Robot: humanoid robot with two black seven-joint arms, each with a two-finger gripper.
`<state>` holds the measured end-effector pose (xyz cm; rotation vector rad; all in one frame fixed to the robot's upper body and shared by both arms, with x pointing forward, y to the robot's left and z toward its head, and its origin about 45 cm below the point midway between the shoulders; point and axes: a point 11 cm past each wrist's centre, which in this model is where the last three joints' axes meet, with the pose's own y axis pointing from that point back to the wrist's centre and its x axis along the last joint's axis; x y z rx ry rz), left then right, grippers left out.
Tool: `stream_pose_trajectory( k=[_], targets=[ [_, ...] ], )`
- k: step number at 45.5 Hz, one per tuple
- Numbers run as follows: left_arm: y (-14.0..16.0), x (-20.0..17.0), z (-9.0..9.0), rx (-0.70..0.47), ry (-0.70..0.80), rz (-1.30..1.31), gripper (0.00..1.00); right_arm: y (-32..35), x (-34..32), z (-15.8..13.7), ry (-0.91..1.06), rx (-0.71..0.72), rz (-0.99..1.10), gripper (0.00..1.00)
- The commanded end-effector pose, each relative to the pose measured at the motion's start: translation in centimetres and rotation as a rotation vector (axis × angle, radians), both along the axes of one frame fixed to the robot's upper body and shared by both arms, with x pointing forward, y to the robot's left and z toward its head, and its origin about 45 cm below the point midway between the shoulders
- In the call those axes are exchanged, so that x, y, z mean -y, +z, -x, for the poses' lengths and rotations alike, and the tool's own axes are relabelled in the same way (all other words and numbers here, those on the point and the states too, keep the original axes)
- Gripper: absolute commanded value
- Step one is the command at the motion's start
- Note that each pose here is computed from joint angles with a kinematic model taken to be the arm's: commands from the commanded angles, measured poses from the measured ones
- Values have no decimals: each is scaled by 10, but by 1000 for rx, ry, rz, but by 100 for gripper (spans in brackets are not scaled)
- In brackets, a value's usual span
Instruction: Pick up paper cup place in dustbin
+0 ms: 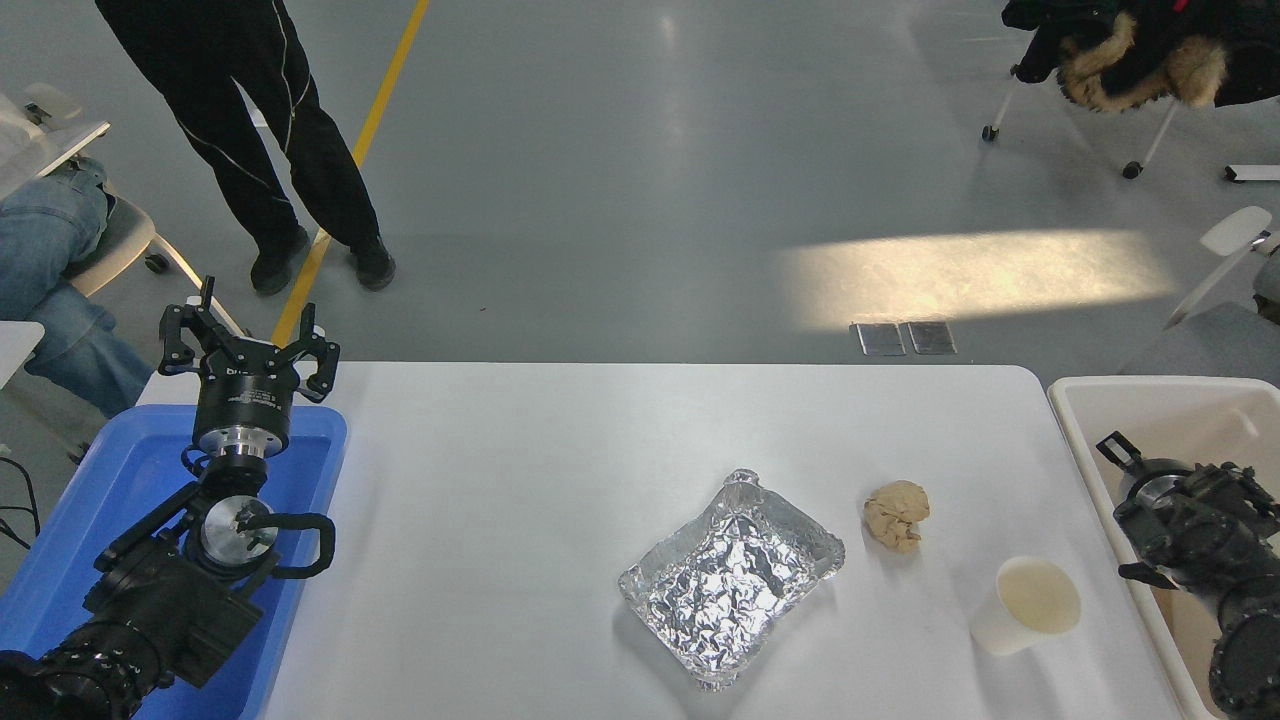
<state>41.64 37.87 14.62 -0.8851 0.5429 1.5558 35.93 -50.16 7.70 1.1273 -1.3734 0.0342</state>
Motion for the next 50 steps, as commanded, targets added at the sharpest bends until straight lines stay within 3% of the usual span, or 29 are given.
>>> stream_pose_trajectory(
  k=[1,7,16,26,34,44,50],
  targets=[
    [0,0,0,0,-2,-1,99,20,-2,-20,28,16,-1,100],
    [0,0,0,-1,-2,-3,99,50,-20,-48,53,-8,-141,100],
    [0,0,0,-1,-2,-3,99,116,-43,-48,91,-88,-294,100],
    [0,0,0,0,-1,-3,99,183,-104,-47,358,-292,-116,100],
    [0,-1,0,-2,-1,-1,99,223,-181,-35,556,-491,-154,100],
    [0,-1,0,-1,1,0,99,294,-255,10,742,-601,-215,100],
    [0,-1,0,-2,2,-1,99,329,-274,21,809,-641,-215,100]
  ],
)
